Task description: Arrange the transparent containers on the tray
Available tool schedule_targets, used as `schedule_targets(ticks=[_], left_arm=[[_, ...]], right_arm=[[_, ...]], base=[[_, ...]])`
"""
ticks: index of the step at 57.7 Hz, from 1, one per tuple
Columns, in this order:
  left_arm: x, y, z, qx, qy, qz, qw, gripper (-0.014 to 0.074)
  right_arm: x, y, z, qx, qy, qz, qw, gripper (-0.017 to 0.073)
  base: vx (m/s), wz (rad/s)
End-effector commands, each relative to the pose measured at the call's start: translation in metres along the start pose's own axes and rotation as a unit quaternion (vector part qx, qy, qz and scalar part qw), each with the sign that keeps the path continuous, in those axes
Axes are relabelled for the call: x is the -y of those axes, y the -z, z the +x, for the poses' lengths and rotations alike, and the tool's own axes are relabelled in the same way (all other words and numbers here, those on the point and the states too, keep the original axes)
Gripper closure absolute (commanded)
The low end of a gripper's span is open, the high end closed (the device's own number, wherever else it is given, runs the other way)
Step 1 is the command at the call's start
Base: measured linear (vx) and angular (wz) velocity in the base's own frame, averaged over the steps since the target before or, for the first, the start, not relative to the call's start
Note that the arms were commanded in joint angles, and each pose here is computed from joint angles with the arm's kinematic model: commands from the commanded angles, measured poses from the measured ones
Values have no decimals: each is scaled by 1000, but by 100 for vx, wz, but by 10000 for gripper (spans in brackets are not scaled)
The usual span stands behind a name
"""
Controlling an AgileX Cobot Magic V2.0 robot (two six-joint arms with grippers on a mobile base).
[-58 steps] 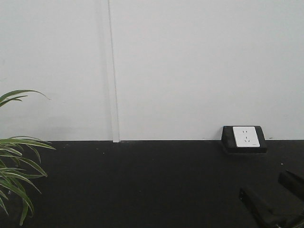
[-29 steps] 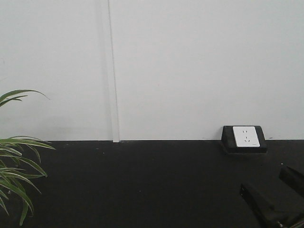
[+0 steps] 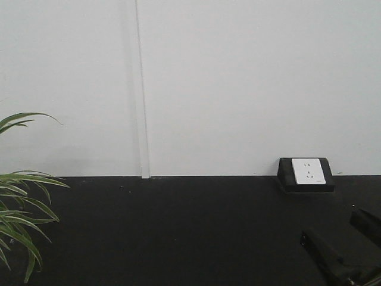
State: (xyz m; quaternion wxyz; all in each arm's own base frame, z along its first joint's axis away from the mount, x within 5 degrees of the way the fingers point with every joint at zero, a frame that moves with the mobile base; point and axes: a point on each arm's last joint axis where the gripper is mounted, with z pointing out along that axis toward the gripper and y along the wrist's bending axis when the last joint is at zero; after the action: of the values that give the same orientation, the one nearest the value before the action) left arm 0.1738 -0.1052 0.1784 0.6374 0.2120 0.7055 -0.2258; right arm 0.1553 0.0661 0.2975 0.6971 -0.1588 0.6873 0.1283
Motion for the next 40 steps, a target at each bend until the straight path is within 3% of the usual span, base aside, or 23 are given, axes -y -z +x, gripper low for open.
schedule_targets(ticks=[1,16,25,31,40], left_arm=[[1,-1,-20,84,4,6,996,169],[2,-1,-21,89,3,6,996,169],[-2,0,-22,94,-22,-18,995,169],[-7,0,-21,83,-12,-46,995,169],[-7,1,-13,42,-13,-43,998,169]], right_arm=[[0,0,-20,64,4,-1,998,2],[0,0,-20,63,4,-1,998,2],[0,0,-19,60,4,-1,998,2],[0,0,-19,58,4,-1,998,2],[0,0,-19,58,4,-1,998,2]], base=[[0,0],[0,0],[0,0],[0,0],[0,0]])
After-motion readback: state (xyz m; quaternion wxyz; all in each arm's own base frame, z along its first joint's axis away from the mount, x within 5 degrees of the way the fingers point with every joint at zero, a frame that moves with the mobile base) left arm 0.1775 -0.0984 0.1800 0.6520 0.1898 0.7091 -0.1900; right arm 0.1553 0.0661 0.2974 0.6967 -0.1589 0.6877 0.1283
